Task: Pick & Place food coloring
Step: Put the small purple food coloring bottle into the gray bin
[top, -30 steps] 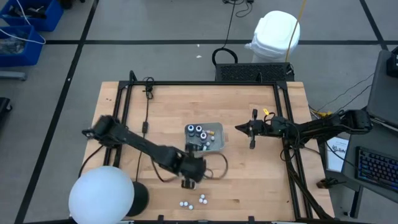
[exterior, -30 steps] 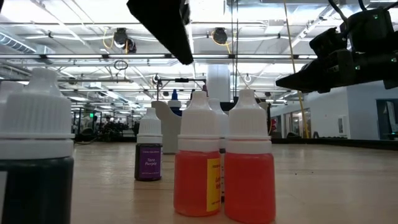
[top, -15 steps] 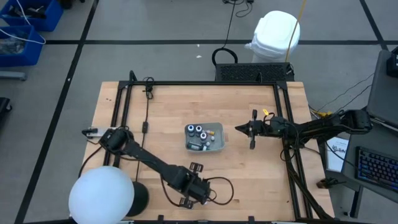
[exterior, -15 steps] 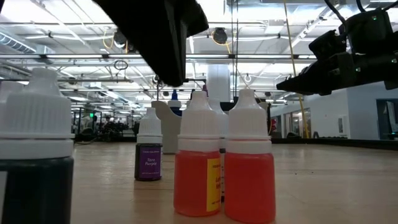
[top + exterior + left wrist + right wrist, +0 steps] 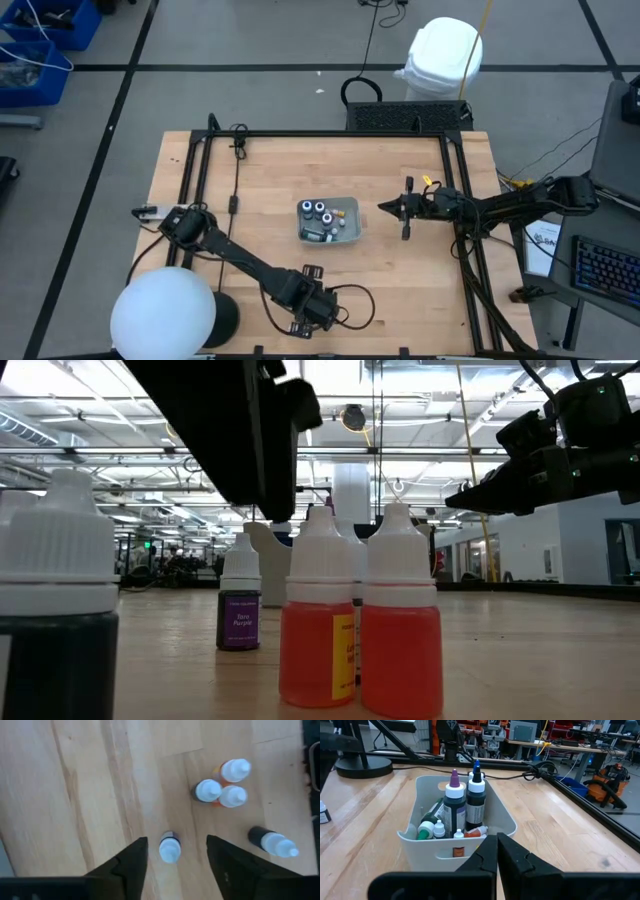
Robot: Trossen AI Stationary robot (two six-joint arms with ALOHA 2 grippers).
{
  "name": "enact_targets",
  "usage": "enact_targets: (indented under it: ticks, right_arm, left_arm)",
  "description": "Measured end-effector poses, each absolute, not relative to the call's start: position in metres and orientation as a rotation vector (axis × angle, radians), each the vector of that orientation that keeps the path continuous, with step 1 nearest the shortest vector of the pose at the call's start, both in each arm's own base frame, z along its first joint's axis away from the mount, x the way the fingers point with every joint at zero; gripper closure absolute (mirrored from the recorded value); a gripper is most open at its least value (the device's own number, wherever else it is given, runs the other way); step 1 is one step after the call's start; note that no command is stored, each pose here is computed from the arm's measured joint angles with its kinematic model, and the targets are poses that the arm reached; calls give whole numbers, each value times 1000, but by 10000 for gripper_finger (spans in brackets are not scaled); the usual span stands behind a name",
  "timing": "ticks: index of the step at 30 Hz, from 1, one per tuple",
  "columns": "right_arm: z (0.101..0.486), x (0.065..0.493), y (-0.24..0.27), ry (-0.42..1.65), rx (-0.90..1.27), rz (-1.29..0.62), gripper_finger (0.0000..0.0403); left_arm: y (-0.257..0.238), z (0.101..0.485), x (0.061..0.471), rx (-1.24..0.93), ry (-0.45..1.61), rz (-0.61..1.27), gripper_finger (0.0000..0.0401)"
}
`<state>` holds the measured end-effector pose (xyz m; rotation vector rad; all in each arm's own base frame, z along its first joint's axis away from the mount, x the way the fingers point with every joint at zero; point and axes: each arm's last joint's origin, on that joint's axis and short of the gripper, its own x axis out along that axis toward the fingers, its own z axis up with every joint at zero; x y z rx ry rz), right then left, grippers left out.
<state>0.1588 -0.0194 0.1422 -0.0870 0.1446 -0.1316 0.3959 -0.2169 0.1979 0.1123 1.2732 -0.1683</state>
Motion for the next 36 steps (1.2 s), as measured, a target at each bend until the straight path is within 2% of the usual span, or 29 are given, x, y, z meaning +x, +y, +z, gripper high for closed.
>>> enact_targets:
  ticks: [6,12,25,36]
  right_arm:
    - [142,159,-19,146,-87,-132,403]
    - [142,159,-19,149,-87,-131,403]
    - [142,159,-19,149,-87,-131,403]
    - [142,159,-19,149,-87,-131,403]
  left_arm:
    - [-217,199,396,123,1272,-184,170]
    - [-217,181,399,118,1323,-222,183]
    - [-213,179,400,125,1323,-224,207]
    - [-209,172,401,122,1342,-209,210]
